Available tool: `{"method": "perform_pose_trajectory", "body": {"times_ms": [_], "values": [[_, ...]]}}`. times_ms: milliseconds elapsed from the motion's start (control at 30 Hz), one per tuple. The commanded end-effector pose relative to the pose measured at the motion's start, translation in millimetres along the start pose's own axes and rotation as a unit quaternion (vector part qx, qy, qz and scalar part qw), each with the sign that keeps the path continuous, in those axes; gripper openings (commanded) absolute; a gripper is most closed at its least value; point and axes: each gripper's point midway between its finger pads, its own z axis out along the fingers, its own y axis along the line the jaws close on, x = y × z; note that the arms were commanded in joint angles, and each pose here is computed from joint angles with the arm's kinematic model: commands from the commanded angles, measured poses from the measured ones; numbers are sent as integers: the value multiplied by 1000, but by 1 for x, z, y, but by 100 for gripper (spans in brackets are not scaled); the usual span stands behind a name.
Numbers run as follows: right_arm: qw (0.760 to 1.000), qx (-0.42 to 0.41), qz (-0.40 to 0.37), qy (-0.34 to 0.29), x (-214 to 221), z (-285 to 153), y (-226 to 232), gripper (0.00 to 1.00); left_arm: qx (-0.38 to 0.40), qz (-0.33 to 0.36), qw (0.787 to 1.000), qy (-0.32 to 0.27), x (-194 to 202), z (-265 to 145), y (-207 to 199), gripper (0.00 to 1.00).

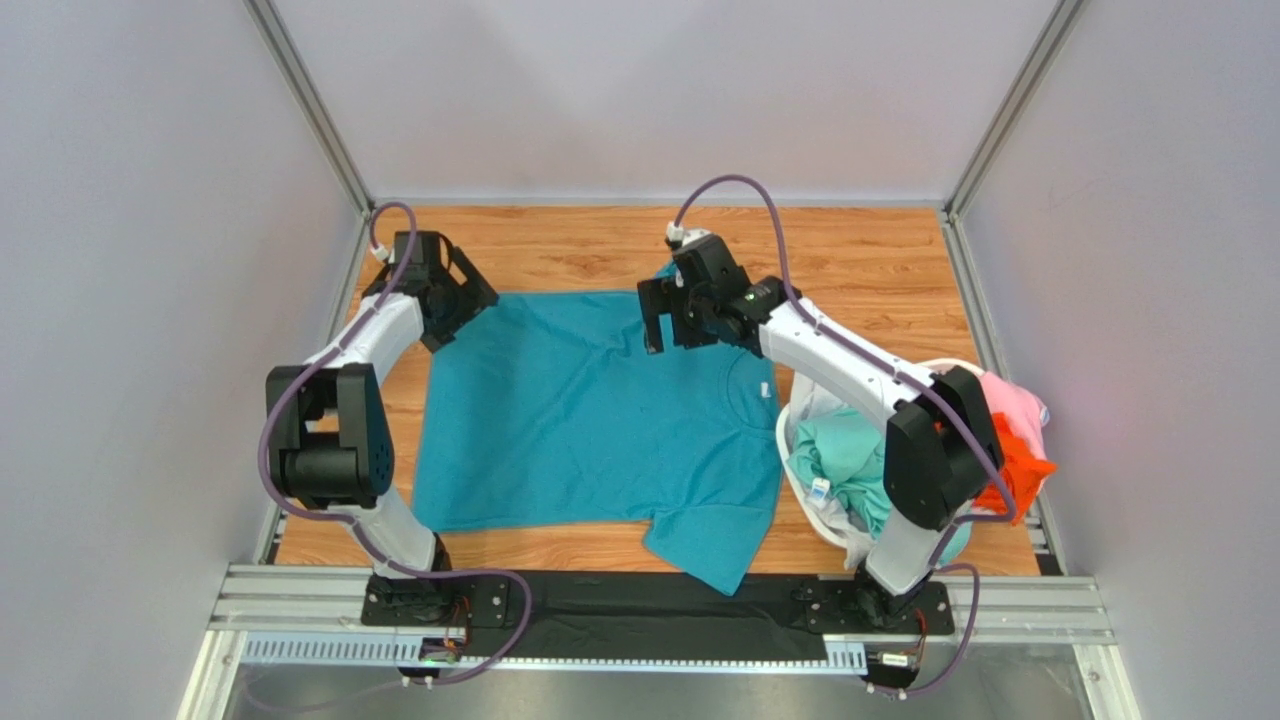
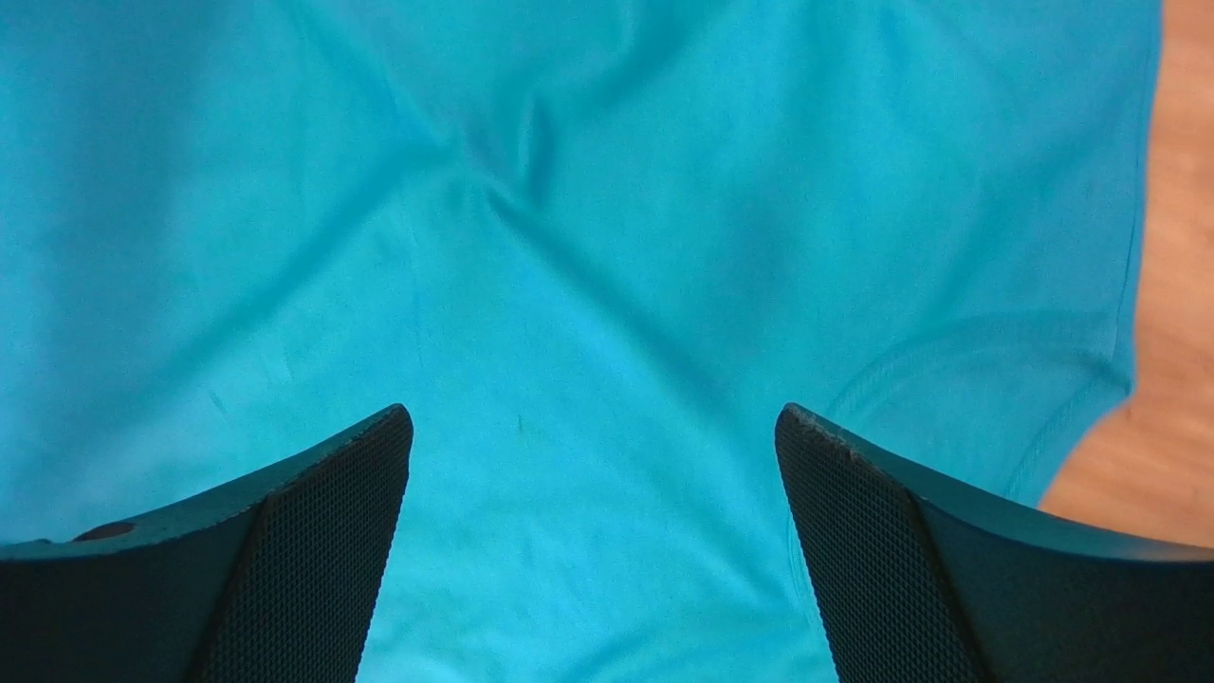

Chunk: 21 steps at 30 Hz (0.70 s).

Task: Fold and stack the t-shirts
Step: Flatten the tshirt out

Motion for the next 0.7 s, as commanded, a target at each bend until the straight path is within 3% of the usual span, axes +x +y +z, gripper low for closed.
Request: {"method": "perform_pose_trajectory", "body": {"times_ms": [0,300,667], "values": [[1000,-7,13,-23,-41,15,-2,100,30,17,999,26,22,-21,-4,100],[999,-3,28,-37,-104,87,-8,100,30,29,997,64,75,-56,26,100],[998,-23,40,-36,-115,153,-24,100,21,51,995,89,103,-73,49,100]]}}
